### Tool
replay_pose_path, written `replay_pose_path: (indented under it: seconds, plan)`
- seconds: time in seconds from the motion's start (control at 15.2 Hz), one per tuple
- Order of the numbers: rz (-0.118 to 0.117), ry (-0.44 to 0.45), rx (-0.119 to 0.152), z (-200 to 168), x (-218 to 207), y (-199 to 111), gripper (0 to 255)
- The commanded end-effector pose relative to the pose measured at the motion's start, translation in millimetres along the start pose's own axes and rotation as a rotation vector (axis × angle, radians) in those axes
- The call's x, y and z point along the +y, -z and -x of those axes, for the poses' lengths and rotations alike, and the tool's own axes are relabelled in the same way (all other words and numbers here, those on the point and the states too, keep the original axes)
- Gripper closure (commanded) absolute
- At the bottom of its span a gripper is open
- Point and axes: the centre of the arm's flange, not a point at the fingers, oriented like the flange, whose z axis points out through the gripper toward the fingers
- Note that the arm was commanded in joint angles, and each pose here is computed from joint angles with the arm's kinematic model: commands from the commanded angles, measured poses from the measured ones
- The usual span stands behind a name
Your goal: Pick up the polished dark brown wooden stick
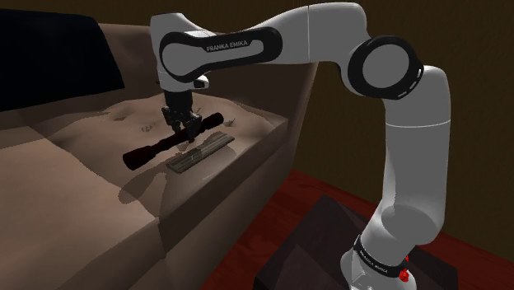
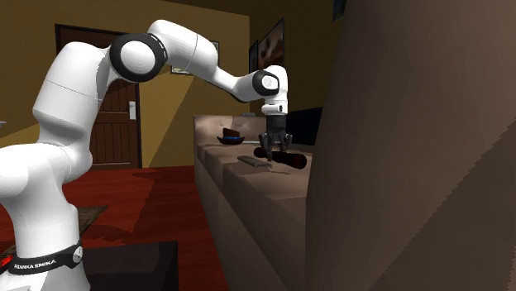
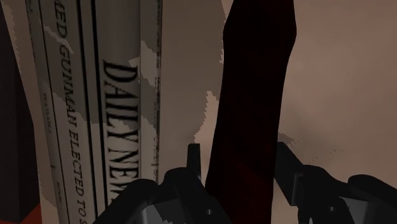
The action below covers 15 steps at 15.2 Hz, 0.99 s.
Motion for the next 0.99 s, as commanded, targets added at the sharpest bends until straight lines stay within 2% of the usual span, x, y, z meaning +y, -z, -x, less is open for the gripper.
replay_pose_path:
  seconds: [0.0, 0.92]
  plan:
    - [0.001, 0.000, 0.000, -0.4, 0.0, 4.7, 255]
    - [0.001, 0.000, 0.000, -3.7, 1.7, 78.5, 255]
